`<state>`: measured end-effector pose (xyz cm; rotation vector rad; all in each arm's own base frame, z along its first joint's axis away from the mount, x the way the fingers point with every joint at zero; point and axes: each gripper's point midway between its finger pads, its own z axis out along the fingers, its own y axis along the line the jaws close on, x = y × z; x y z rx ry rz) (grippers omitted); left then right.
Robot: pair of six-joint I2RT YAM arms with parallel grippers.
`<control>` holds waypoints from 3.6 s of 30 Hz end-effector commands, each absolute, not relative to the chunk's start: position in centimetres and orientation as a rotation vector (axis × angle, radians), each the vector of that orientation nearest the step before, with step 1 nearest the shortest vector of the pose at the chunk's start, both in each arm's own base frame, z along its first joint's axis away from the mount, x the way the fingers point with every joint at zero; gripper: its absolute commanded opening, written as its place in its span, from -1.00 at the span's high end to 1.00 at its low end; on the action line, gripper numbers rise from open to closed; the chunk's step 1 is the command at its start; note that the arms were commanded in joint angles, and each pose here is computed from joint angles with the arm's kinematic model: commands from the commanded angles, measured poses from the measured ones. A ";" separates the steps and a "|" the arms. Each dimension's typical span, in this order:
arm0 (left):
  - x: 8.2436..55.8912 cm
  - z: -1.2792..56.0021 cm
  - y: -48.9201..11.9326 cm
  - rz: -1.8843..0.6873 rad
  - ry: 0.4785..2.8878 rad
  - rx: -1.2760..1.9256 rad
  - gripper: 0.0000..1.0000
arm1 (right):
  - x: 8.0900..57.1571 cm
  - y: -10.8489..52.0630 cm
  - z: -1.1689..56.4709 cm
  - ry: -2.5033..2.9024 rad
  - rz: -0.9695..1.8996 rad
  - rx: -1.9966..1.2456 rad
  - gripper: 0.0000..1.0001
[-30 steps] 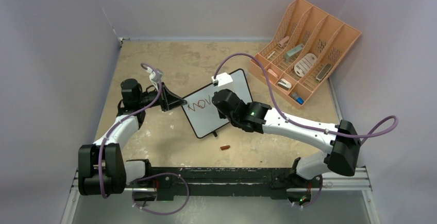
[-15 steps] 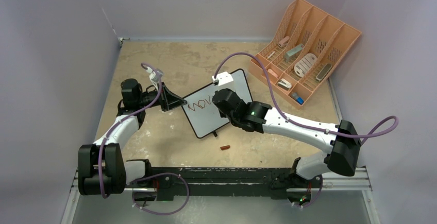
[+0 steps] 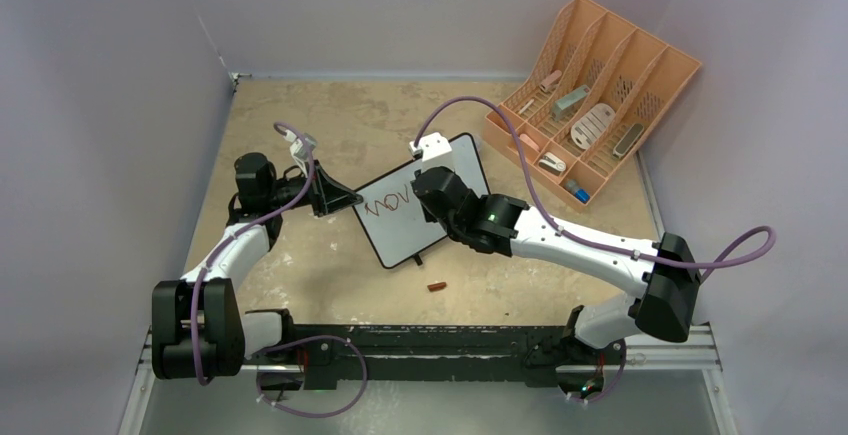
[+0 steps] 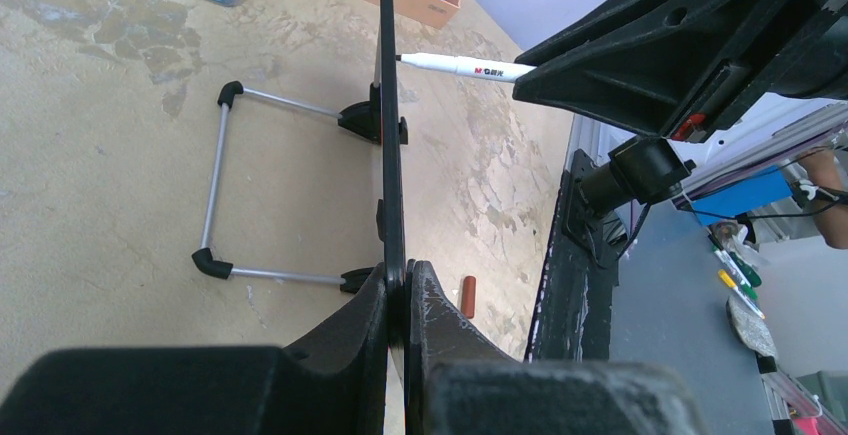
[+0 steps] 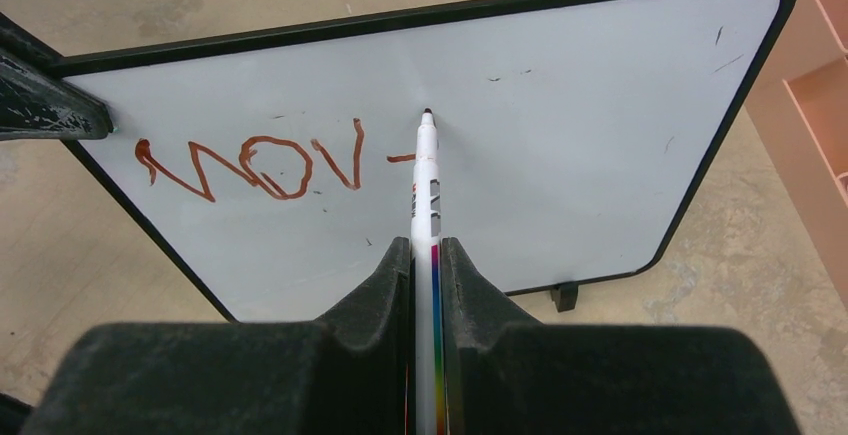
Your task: Write a sentence on the whiteboard
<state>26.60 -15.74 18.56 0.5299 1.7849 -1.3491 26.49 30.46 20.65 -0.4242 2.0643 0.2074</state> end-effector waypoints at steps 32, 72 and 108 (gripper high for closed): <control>26.7 19.2 -16.0 -1.333 1.742 0.608 1.00 | 24.8 31.3 20.1 2.092 0.298 -0.535 1.00; 26.6 19.2 -16.0 -1.332 1.747 0.609 1.00 | 25.0 28.7 21.9 2.057 0.275 -0.413 1.00; 26.7 19.3 -16.0 -1.328 1.752 0.605 1.00 | 27.8 25.7 23.5 2.007 0.277 -0.344 1.00</control>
